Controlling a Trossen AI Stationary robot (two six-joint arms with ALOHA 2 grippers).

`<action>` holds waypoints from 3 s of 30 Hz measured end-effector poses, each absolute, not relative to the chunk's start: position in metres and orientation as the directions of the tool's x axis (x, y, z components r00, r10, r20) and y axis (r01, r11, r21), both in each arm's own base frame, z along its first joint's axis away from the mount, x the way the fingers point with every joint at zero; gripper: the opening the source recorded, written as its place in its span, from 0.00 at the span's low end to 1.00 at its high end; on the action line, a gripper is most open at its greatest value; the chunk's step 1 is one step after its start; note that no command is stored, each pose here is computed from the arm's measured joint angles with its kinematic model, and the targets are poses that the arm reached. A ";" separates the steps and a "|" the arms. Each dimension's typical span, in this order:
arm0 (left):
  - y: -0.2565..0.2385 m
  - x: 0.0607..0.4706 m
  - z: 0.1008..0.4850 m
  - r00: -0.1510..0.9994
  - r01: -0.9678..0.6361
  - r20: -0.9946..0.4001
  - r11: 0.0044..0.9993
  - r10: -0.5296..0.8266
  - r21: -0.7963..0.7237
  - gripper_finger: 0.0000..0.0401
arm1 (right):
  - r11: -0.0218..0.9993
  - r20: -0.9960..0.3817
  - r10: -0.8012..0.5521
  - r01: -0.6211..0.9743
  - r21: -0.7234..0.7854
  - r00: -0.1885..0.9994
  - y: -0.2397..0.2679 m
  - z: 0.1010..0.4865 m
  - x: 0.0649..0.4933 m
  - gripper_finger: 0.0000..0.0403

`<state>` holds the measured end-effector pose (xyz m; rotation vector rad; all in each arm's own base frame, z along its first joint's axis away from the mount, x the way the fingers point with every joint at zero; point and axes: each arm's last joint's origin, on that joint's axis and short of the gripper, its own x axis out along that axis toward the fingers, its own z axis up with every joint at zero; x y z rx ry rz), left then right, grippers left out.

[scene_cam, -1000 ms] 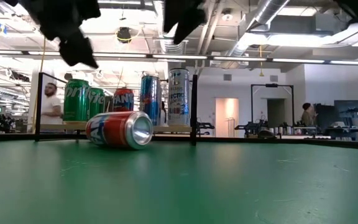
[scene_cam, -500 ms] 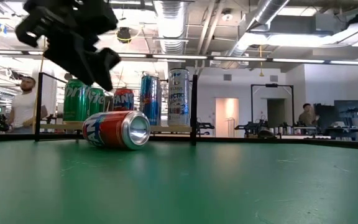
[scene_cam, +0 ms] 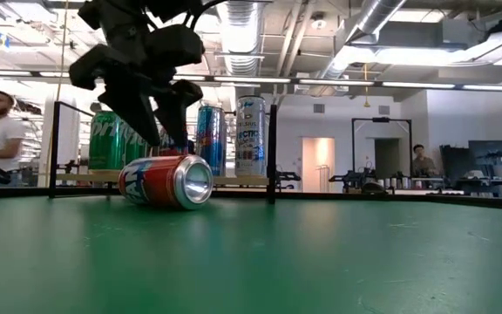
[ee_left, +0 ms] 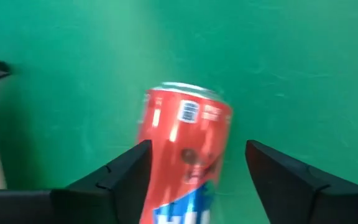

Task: Place canned beverage on shelf
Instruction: Put the orange soda can on the shelf aligned with the other orange soda can

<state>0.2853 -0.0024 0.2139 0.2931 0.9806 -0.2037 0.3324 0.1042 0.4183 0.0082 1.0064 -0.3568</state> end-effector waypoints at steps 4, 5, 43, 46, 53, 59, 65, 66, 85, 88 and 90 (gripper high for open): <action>0.003 0.285 0.215 0.540 0.258 -0.841 0.947 0.022 0.191 0.71 | 0.941 -0.827 -0.288 0.301 -0.152 0.483 0.104 0.418 0.333 0.70; 0.006 0.284 0.214 0.530 0.246 -0.847 0.950 0.033 0.191 0.74 | 0.942 -0.827 -0.288 0.301 -0.152 0.483 0.104 0.418 0.333 0.70; 0.011 0.262 0.164 0.502 0.064 -0.864 0.998 -0.026 0.007 0.79 | 0.871 -0.161 -0.474 0.488 0.053 0.865 0.101 0.446 0.131 0.70; 0.011 0.263 0.165 0.510 0.049 -0.860 0.999 -0.022 0.003 0.78 | 0.848 -0.167 -0.487 0.510 0.144 0.857 0.100 0.415 0.130 0.70; 0.011 0.264 0.165 0.519 -0.016 -0.855 0.999 -0.020 -0.033 0.78 | 0.826 -0.172 -0.485 0.513 0.234 0.858 0.115 0.368 0.145 0.70; 0.011 0.264 0.165 0.519 -0.038 -0.854 0.998 -0.019 -0.045 0.78 | 0.828 -0.176 -0.488 0.518 0.215 0.855 0.122 0.360 0.151 0.70; 0.011 0.263 0.165 0.508 -0.101 -0.861 0.993 0.002 -0.057 0.78 | 0.829 -0.175 -0.487 0.516 0.214 0.855 0.122 0.360 0.151 0.70; 0.011 0.262 0.165 0.506 -0.103 -0.863 0.993 0.004 -0.056 0.78 | 0.830 -0.176 -0.487 0.516 0.211 0.855 0.122 0.360 0.151 0.70; 0.011 0.263 0.258 0.213 -0.069 -0.977 0.997 -0.026 -0.042 0.74 | 0.824 -0.173 -0.514 0.540 0.173 0.840 0.117 0.361 0.155 0.70; 0.011 0.255 0.268 0.134 -0.085 -0.991 0.996 -0.027 -0.039 0.74 | 0.810 -0.171 -0.532 0.557 0.184 0.829 0.113 0.362 0.158 0.70; 0.010 0.248 0.269 0.059 -0.107 -0.998 0.994 -0.029 -0.036 0.74 | 0.806 -0.183 -0.529 0.558 0.196 0.828 0.111 0.362 0.162 0.70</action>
